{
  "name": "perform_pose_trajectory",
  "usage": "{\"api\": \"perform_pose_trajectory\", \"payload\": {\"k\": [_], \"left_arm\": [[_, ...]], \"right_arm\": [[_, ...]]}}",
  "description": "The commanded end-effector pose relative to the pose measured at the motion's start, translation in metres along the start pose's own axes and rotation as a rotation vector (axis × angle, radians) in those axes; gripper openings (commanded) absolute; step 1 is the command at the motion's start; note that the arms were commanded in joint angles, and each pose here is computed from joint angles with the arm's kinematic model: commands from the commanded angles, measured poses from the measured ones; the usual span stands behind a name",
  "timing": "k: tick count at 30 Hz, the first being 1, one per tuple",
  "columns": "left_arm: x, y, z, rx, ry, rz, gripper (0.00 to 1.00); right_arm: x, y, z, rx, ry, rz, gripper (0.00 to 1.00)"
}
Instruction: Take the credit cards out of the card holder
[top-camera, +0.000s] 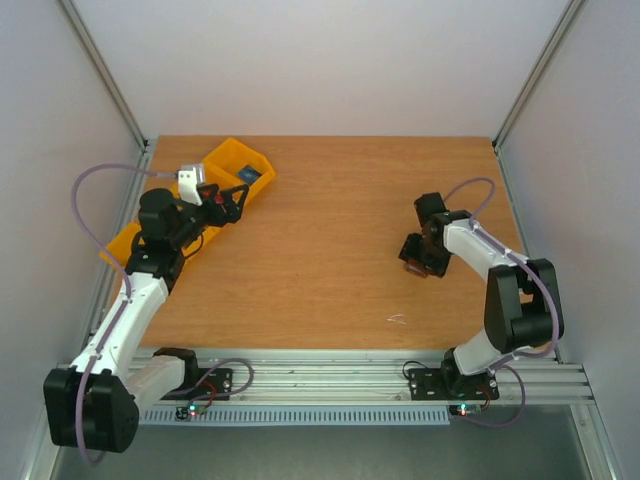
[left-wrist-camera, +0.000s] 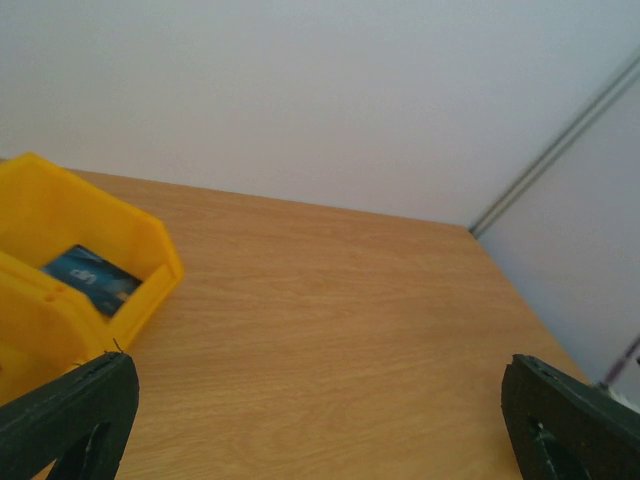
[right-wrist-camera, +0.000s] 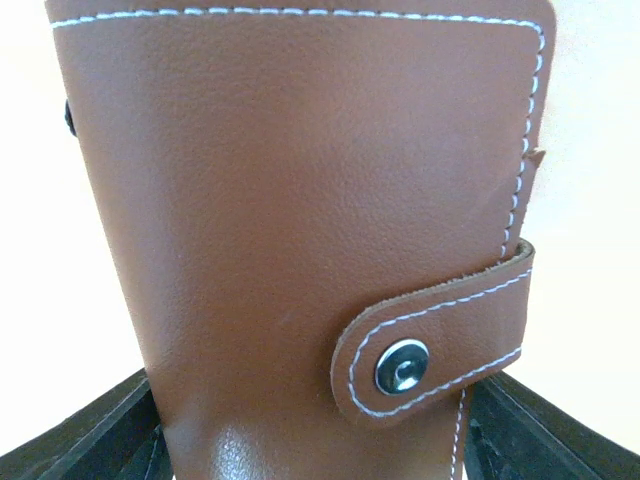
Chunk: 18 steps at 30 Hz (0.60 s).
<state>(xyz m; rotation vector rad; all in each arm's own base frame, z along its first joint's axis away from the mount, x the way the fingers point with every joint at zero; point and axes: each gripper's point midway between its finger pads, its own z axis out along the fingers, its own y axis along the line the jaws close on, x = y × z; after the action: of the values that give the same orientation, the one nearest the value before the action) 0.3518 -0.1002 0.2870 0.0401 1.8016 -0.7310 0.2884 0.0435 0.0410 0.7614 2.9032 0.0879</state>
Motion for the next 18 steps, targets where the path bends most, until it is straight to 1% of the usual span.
{"api": "perform_pose_trajectory", "payload": {"k": [1,5,10,14,16,18], "left_arm": [[-0.003,-0.039,0.009,0.156,0.004,0.046,0.99],[-0.001,-0.071,0.016,0.284,0.038,-0.016,0.99],[-0.008,-0.121,0.014,0.473,0.044,-0.016,0.99],[-0.012,-0.138,0.014,0.523,0.045,-0.029,0.99],[-0.011,-0.143,0.014,0.535,0.050,-0.030,0.99],[-0.006,-0.151,0.013,0.560,0.062,-0.018,0.99]], "right_arm": [[-0.019,0.086,-0.066,-0.252,-0.217,-0.293,0.65],[-0.008,0.154,-0.125,-0.431,-0.357,-0.519,0.65],[0.025,0.232,-0.206,-0.662,-0.559,-0.762,0.65],[0.051,0.269,-0.252,-0.785,-0.662,-0.871,0.65],[0.062,0.280,-0.267,-0.813,-0.692,-0.904,0.65],[0.067,0.288,-0.271,-0.823,-0.696,-0.929,0.65]]}}
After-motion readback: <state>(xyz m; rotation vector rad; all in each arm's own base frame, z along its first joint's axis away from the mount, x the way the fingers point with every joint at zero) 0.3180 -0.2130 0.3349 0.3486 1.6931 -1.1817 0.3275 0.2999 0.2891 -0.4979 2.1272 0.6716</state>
